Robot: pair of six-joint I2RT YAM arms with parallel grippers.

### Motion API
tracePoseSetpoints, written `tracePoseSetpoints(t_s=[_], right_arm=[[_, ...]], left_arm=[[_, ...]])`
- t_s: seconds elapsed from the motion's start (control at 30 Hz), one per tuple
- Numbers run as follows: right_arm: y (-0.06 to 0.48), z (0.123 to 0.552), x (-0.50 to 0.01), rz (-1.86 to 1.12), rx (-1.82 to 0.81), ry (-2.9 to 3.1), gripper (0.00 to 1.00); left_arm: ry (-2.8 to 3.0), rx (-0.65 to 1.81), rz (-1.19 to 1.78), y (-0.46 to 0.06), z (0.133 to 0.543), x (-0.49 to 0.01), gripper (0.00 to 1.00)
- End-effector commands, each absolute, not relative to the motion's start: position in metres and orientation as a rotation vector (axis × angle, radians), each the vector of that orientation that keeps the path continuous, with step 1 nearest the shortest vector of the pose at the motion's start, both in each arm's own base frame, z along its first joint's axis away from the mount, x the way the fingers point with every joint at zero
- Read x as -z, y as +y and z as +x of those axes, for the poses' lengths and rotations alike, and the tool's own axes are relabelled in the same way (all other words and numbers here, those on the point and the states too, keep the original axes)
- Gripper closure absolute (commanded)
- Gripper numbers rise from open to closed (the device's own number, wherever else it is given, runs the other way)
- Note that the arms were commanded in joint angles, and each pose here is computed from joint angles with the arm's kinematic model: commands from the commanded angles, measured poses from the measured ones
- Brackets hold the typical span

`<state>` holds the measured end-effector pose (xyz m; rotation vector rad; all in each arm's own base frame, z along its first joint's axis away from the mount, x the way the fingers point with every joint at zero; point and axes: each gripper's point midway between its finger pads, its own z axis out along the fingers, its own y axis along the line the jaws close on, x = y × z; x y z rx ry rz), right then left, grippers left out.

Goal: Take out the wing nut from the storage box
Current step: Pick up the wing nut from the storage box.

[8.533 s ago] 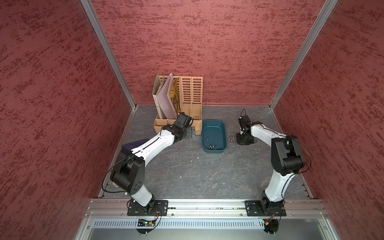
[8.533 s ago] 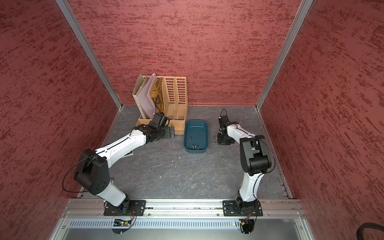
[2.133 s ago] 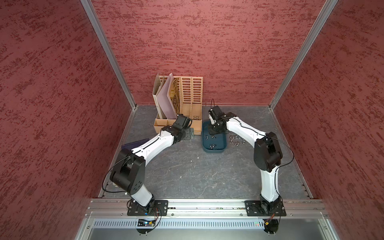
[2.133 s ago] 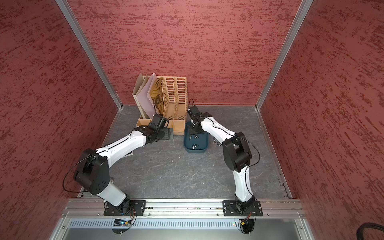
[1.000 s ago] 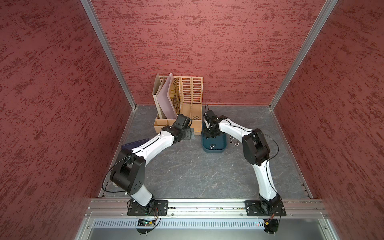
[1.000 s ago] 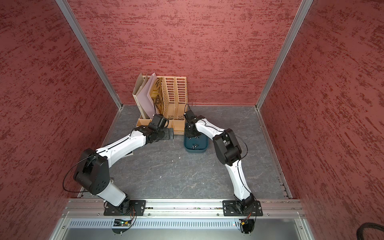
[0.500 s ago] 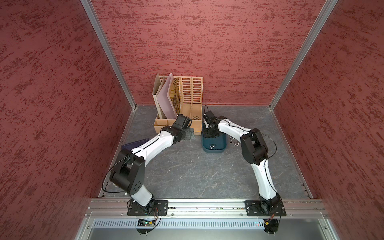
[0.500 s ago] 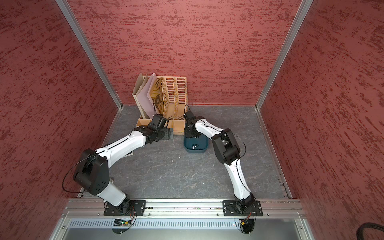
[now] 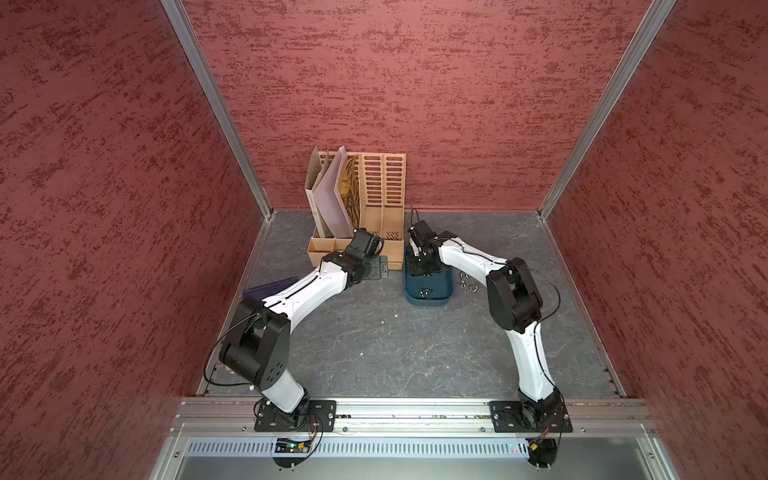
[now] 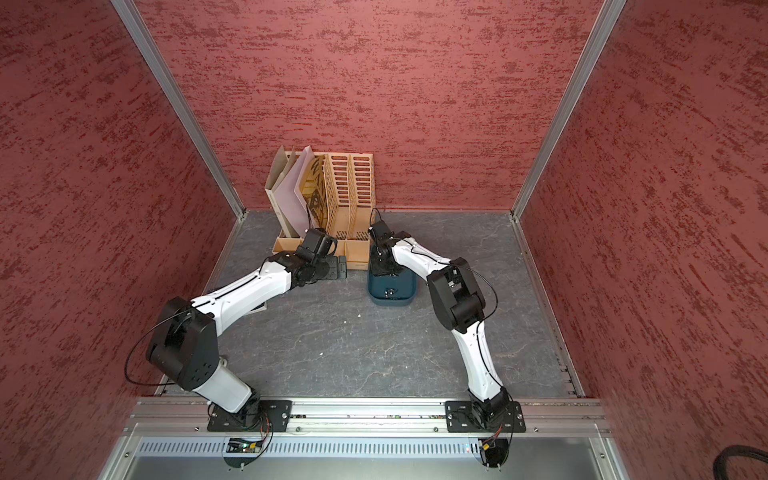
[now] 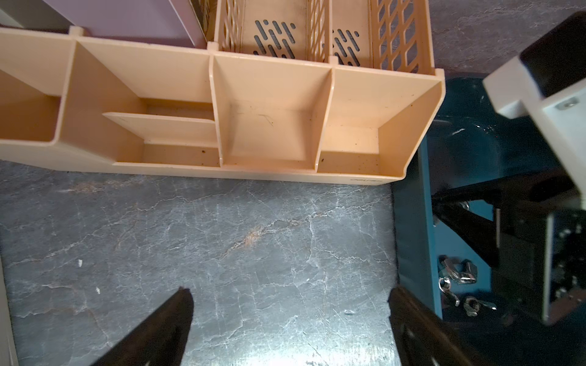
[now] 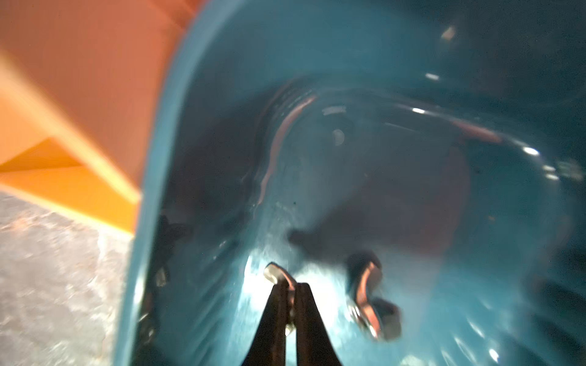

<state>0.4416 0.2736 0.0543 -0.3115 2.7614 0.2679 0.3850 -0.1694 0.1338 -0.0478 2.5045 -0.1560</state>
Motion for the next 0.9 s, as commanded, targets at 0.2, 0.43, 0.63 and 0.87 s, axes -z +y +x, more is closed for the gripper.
tracePoseSetpoints(t_s=[0.2,0.43,0.63,0.87], right_arm=[[0.231,0.435,-0.13,-0.24,-0.253,2.627,0.94],[0.161,0.421,-0.135,-0.112,-0.168,2.637,0.94],[0.105,0.408,-0.114,0.017,-0.089,2.691,0.94],[0.074,0.397,-0.084,0.076,-0.006,2.76,0.94]], left_arm=[[2.471,0.172,-0.04,-0.171,0.391,-0.148,0.0],[2.469,0.175,-0.029,-0.174,0.393,-0.15,0.0],[2.471,0.174,-0.02,-0.176,0.394,-0.15,0.0],[2.472,0.172,-0.019,-0.177,0.394,-0.15,0.0]])
